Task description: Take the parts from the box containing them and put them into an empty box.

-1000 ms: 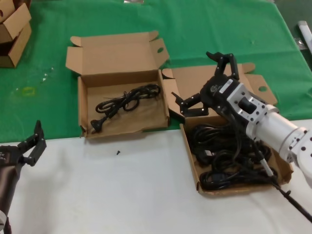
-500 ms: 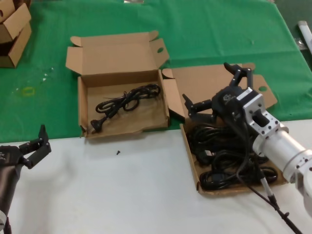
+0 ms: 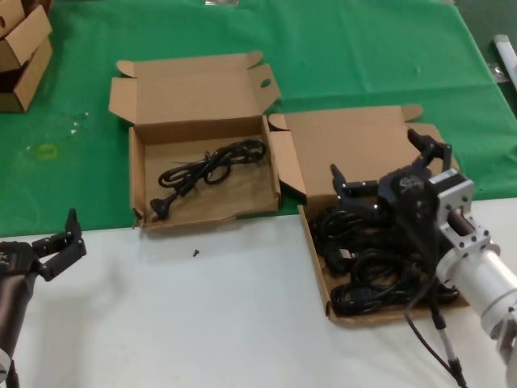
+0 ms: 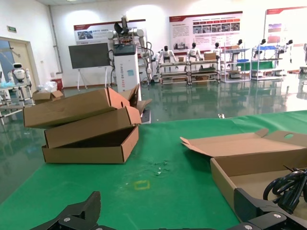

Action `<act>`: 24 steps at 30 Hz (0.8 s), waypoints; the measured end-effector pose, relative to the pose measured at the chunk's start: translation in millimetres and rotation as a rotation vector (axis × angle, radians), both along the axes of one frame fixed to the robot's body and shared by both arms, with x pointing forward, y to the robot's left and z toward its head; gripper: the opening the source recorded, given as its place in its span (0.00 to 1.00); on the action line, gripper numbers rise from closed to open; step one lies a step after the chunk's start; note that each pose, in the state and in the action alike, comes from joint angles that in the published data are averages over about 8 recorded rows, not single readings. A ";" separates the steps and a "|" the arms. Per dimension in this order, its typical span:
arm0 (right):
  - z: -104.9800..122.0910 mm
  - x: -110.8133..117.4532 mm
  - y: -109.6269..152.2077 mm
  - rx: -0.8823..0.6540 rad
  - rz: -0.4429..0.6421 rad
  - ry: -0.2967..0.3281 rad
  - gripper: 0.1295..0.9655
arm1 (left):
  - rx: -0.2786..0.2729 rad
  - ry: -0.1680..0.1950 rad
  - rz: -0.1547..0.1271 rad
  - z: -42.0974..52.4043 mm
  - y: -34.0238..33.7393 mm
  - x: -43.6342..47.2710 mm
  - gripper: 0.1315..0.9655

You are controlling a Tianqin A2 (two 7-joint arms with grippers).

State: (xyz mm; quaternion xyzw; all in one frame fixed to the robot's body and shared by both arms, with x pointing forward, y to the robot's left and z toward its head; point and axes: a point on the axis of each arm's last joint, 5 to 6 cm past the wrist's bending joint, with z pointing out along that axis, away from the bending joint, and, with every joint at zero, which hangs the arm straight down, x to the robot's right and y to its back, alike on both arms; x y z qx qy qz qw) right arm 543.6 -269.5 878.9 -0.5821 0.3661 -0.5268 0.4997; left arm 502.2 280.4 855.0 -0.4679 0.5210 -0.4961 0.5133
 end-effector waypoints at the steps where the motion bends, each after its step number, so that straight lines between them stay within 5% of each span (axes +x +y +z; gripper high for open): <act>1: -1.6 -2.2 -0.6 0.012 -0.009 0.003 1.00 | 0.000 0.000 0.000 0.0 0.0 0.0 0.98; 24: -20.0 -29.8 -8.8 0.147 -0.128 0.046 1.00 | 0.000 0.000 0.000 0.0 0.0 0.0 1.00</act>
